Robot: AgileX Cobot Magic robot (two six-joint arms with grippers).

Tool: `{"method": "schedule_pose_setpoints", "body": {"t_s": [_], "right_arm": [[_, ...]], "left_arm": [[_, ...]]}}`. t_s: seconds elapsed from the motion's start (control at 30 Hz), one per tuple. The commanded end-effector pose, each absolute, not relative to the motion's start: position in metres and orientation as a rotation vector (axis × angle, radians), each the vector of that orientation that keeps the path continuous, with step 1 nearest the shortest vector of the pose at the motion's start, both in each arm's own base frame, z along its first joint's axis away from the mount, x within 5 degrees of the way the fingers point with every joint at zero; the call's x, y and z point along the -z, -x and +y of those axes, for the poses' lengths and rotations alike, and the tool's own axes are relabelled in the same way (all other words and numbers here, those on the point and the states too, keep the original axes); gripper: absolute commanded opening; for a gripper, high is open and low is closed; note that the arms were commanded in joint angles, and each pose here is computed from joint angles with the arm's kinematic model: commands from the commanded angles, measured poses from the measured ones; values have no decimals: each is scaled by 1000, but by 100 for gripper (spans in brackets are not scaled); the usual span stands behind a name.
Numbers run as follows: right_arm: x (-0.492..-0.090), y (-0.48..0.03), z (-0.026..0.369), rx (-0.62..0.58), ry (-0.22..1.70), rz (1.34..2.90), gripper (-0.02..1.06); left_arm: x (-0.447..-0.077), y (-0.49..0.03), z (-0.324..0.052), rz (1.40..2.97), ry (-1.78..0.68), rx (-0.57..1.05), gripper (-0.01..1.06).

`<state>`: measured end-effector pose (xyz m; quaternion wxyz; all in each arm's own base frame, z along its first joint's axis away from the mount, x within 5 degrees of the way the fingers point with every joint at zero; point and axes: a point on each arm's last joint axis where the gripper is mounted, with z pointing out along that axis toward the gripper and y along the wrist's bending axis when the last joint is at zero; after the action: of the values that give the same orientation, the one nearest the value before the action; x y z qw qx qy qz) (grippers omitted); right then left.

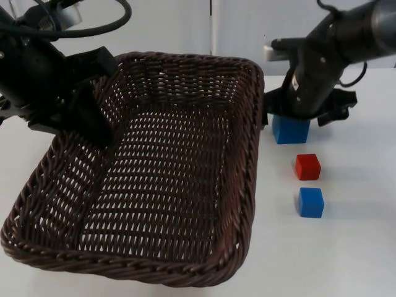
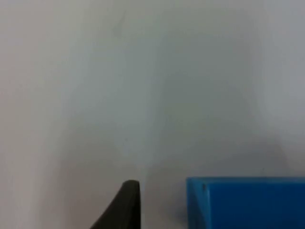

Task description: Pick up the basket with the left hand and place the largest block into the basket with the right hand.

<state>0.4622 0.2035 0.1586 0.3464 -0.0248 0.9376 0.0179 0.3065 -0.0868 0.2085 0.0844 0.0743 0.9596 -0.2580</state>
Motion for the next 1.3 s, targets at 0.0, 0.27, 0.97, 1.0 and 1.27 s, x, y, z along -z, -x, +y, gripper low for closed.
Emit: {"method": "schedule_pose_setpoints", "body": {"t_s": [0.0,0.27,0.97,1.0,1.27], "right_arm": [[-160,-463,205,-57,57,2422,98],[-162,-463,205,-70,30,2419,50],[-302,-421,176,6,28,2307,0],[-312,-415,174,5,36,2311,0],[-351,-379,165,-46,133,2402,0]], "left_arm": [[-213,-305,-90,2841,-196,814,0],[-212,-306,-90,2842,-192,812,0],[-211,-306,-89,2846,-205,792,0],[-211,-306,-89,2846,-205,792,0],[-211,-306,-89,2846,-205,792,0]]}}
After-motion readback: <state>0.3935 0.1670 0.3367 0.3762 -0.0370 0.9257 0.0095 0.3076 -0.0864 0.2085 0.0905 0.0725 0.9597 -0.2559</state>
